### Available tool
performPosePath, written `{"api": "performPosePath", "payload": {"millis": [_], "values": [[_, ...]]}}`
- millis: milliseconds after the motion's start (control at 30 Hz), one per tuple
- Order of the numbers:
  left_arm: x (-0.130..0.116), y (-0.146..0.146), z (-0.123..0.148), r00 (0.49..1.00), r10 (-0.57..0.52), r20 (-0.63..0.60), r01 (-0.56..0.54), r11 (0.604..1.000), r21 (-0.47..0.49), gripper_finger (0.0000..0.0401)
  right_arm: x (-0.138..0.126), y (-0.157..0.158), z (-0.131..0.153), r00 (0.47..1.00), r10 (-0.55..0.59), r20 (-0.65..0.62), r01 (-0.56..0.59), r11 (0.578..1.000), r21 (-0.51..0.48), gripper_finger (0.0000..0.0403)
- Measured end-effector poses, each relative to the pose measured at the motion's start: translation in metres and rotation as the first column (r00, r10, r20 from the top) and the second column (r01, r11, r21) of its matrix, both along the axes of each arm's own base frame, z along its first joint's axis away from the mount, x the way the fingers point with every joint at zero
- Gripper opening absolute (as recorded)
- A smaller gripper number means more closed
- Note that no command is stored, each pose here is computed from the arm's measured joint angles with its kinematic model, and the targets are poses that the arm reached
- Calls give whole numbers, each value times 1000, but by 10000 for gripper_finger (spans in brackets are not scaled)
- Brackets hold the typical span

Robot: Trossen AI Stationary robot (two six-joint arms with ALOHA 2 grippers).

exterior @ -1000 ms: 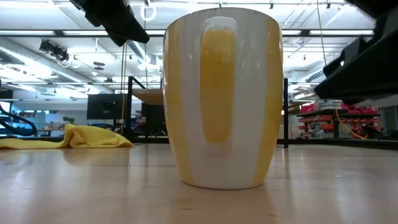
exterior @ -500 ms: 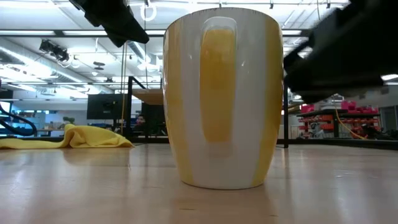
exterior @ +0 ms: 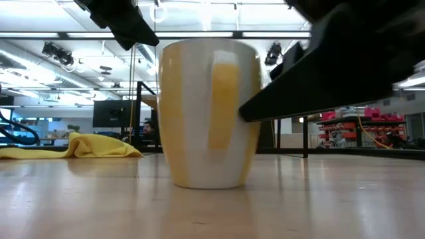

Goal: Stack small to large cups/mugs on shelf
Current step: Put the yellow mug on the shelf

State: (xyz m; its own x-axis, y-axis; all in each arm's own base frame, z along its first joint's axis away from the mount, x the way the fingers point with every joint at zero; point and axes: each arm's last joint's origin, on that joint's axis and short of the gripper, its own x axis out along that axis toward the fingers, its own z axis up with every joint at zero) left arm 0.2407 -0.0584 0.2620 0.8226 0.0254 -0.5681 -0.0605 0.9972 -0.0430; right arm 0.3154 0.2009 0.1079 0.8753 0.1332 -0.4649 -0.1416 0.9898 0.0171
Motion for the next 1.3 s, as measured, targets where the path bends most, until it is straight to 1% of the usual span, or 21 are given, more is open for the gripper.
{"api": "performPosePath", "payload": {"millis": [233, 367, 467, 733, 900, 1033, 1167, 1300], "values": [[0, 0, 0, 1000, 0, 0, 0, 1000, 0, 37, 10, -17, 0, 999, -38, 7, 38, 999, -26, 33], [0, 0, 0, 1000, 0, 0, 0, 1000, 0, 30, 16, -26, 1, 998, -63, 13, 63, 998, -29, 32], [0, 0, 0, 1000, 1, -3, -1, 1000, -2, 26, 20, -33, 3, 997, -71, 42, 73, 997, -38, 32], [-5, 1, -6, 997, 23, -79, -24, 1000, -10, 32, 30, -49, 7, 991, -105, 83, 109, 993, -46, 32], [-10, 1, -11, 989, 27, -142, -28, 1000, -2, 32, 35, -56, 9, 991, -88, 101, 91, 995, -30, 32], [-13, 1, -14, 980, 60, -188, -64, 998, -18, 25, 37, -60, 10, 991, -81, 106, 84, 996, -30, 32], [-16, -4, -15, 979, 84, -184, -85, 996, 7, 21, 39, -64, 10, 991, -78, 107, 81, 996, -22, 32], [-20, -13, -17, 980, 84, -182, -78, 996, 38, 24, 42, -68, 13, 989, -72, 130, 75, 997, -16, 32]]}}
